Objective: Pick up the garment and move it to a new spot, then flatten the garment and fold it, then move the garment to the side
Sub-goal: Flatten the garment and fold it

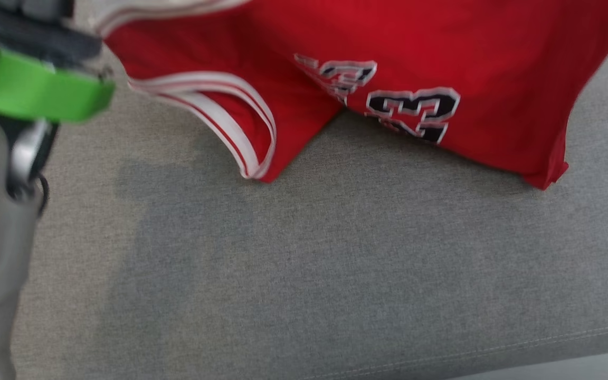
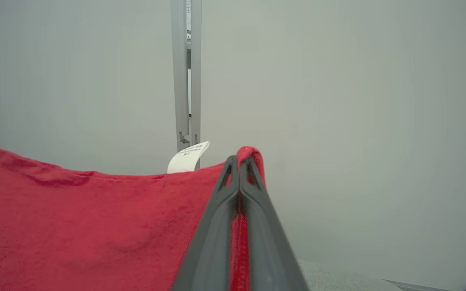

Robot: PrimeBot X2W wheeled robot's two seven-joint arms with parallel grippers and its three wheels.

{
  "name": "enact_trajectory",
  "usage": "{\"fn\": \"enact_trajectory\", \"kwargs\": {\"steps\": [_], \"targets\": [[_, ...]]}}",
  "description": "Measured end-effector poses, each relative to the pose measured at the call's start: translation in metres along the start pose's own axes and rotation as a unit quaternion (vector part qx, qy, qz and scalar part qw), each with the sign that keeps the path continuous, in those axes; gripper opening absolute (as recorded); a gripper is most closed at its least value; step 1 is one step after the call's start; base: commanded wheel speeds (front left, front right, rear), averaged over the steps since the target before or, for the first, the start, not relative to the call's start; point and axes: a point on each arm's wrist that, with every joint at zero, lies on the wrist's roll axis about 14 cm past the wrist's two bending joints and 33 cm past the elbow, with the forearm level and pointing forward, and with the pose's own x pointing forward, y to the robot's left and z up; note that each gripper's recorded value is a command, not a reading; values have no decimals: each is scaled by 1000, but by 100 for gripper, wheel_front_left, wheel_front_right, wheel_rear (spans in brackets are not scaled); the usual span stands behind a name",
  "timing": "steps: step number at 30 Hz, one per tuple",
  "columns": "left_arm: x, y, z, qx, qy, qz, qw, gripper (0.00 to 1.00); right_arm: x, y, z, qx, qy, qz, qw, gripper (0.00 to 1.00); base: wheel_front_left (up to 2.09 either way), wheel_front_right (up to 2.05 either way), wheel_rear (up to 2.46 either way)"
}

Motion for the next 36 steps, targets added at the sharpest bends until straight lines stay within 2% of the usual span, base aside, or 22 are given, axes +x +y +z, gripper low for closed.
{"fn": "enact_trajectory", "kwargs": {"steps": [7,11,16,20,22,24,25,26,27,32,36], "targets": [[92,51,8,92,-17,1,996,0,96,-15,32,-41,-47,3,998,0,0,0,0],[131,77,10,153,-51,14,987,0,136,-27,32,-57,-79,-15,995,0,0,0,0],[166,87,27,213,-128,25,968,0,164,-47,24,-80,-94,-43,991,0,0,0,0],[179,71,44,222,-190,28,956,0,174,-55,18,-101,-109,-49,988,0,0,0,0],[175,58,47,219,-224,17,950,0,176,-55,5,-105,-111,-49,987,0,0,0,0],[167,48,16,202,-217,7,955,0,174,-51,-31,-106,-87,-41,990,0,0,0,0],[133,29,-90,147,-122,-18,981,0,153,-38,-127,-77,-1,-31,997,0,0,0,0],[124,26,-103,136,-108,-21,985,0,148,-34,-141,-72,11,-27,997,0,0,0,0],[91,19,-140,103,-58,-25,993,0,129,-23,-174,-54,46,-21,997,0,0,0,0],[25,3,-168,41,14,-23,999,0,91,-15,-190,-15,70,-35,997,0,0,0,0],[-41,-12,-180,4,92,-25,995,0,53,-3,-193,21,90,-46,995,0,0,0,0]]}}
